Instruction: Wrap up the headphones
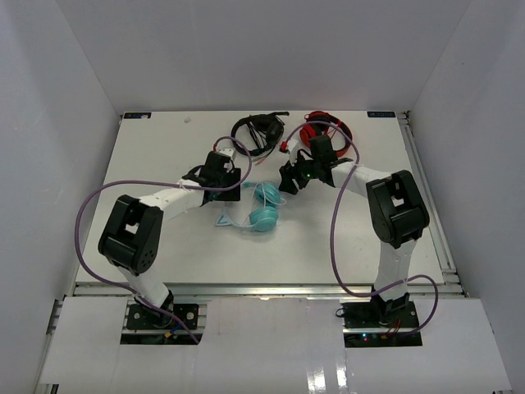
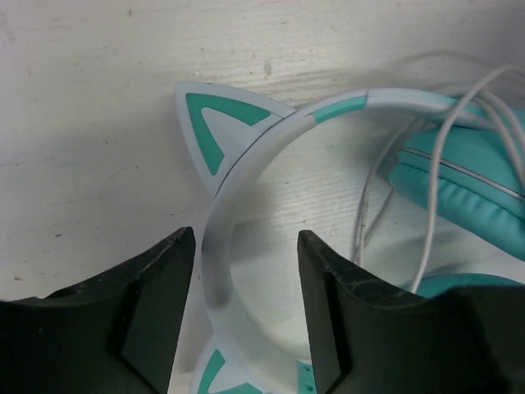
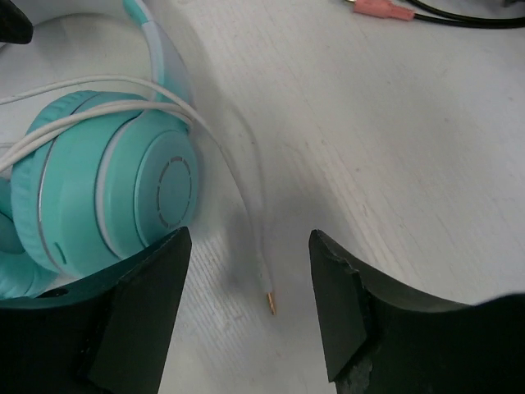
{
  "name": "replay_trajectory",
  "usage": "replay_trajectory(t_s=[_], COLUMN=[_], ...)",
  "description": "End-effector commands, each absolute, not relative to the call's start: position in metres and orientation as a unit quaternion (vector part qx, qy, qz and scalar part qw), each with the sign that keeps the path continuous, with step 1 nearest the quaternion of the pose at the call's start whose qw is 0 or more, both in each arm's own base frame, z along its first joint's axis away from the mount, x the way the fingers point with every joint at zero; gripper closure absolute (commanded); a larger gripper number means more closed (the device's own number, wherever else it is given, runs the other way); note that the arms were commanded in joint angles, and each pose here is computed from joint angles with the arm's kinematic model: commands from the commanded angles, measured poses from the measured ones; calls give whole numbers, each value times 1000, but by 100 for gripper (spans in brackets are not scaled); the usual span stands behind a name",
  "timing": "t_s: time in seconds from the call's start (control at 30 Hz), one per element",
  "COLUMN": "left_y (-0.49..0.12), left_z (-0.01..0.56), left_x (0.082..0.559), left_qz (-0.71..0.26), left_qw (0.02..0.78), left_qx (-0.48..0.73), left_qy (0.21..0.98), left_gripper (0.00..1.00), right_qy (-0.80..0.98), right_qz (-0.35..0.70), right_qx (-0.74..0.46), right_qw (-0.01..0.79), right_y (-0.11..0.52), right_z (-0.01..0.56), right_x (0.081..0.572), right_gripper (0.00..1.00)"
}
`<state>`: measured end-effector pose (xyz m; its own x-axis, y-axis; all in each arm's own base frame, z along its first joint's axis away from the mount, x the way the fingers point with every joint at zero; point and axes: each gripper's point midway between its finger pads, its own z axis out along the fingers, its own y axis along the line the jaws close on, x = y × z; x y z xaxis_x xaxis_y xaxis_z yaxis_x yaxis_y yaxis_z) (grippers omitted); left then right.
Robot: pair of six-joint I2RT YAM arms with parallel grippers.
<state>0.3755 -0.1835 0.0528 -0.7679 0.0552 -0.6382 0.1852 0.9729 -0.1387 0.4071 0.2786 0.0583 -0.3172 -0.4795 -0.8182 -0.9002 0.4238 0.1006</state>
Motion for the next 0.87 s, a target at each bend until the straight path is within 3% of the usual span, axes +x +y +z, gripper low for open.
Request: replay_trajectory(t_s=[0.0, 0.13, 0.2, 0.37, 0.43, 0.6, 0.83], left_y=[-195, -207, -206, -185, -178, -170, -159], left_z=[111, 158, 180, 223, 230, 243, 240], left_x=[385, 374, 368, 323, 282, 216, 199], left_qz=[-135, -187, -200, -217, -251, -319, -322], left_qw=[373, 401, 421, 482, 511, 596, 609], left_qx=[57, 80, 84, 102, 135, 179, 170], left_qy=[916, 893, 881, 843, 811, 715, 705], left_gripper=[28, 7, 3, 3, 2, 2, 2], right_qy=[758, 768, 769, 809, 815, 789, 776], right_qz=[227, 198, 193, 150, 128, 80, 68], right_qx=[-423, -405, -400, -344, -326, -283, -179], right_qw=[441, 456, 460, 453, 462, 540, 600], right_y=[251, 221, 211, 170, 155, 124, 97], right_z=[128, 151, 163, 188, 191, 206, 223], right_x=[424, 412, 400, 360, 346, 316, 304], right_gripper=[27, 8, 2, 10, 10, 10, 10])
